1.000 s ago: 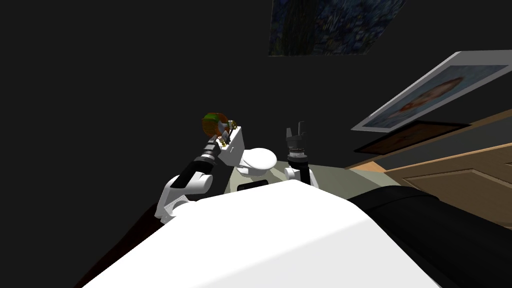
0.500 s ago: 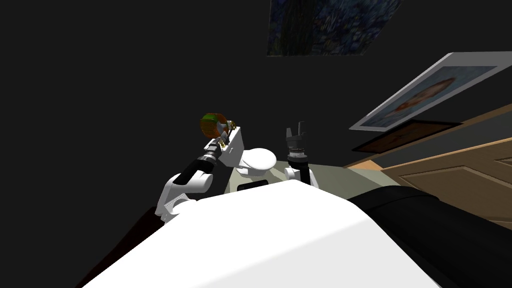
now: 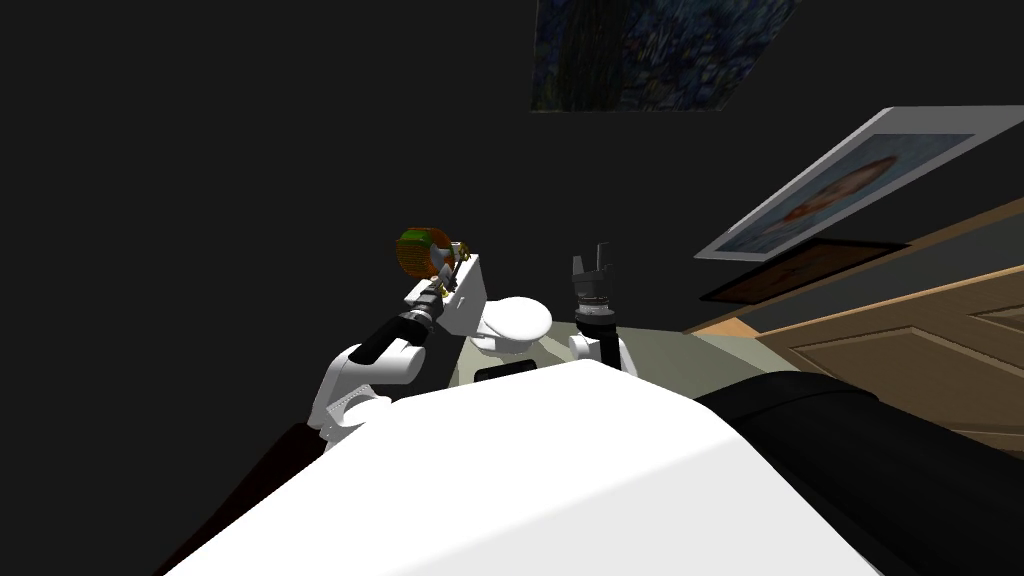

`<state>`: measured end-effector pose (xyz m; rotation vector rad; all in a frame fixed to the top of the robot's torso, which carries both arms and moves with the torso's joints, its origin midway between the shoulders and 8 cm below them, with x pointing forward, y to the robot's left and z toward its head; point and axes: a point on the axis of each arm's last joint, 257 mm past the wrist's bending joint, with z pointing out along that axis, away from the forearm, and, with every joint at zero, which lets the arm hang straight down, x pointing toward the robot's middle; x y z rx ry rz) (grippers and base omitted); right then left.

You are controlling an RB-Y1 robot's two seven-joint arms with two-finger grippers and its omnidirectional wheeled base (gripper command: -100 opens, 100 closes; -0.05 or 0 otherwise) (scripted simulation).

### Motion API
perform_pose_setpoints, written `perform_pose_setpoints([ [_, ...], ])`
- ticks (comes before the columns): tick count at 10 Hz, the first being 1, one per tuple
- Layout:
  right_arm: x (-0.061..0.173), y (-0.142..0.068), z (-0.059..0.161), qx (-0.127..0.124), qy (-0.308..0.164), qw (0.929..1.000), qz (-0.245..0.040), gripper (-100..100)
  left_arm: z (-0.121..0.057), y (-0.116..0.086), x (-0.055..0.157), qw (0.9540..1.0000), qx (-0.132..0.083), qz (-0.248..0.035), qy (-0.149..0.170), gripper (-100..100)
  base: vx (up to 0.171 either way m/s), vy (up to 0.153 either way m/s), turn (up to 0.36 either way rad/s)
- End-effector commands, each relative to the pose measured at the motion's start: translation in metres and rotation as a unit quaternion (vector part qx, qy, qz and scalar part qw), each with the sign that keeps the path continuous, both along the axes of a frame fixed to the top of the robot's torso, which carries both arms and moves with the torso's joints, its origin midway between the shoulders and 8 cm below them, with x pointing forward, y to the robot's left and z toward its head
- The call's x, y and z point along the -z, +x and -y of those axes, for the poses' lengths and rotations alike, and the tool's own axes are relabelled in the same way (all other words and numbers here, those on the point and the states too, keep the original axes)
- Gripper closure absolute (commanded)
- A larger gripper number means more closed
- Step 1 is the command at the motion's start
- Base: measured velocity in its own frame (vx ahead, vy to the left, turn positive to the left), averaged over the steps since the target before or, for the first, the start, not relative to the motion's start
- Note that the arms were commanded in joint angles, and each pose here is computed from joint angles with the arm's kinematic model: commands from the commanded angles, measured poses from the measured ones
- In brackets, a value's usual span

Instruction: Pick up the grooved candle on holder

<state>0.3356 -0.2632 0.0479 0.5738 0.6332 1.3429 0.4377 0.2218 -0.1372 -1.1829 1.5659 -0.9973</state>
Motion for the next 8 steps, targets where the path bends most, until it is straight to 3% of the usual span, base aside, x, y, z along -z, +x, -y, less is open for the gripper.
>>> perform_pose_setpoints([
  [1, 0.0, 0.0, 0.0, 0.0, 0.0, 1.0, 0.0, 0, -0.002, -0.001, 0.007, 0.9998, 0.0, -0.019, 0.012, -100, 0.031, -0.001, -0.046],
  [8, 0.0, 0.0, 0.0, 0.0, 0.0, 1.0, 0.0, 0, -0.014, -0.012, 0.038, 0.9943, -0.012, -0.093, 0.049, -100, 0.028, -0.003, -0.032],
])
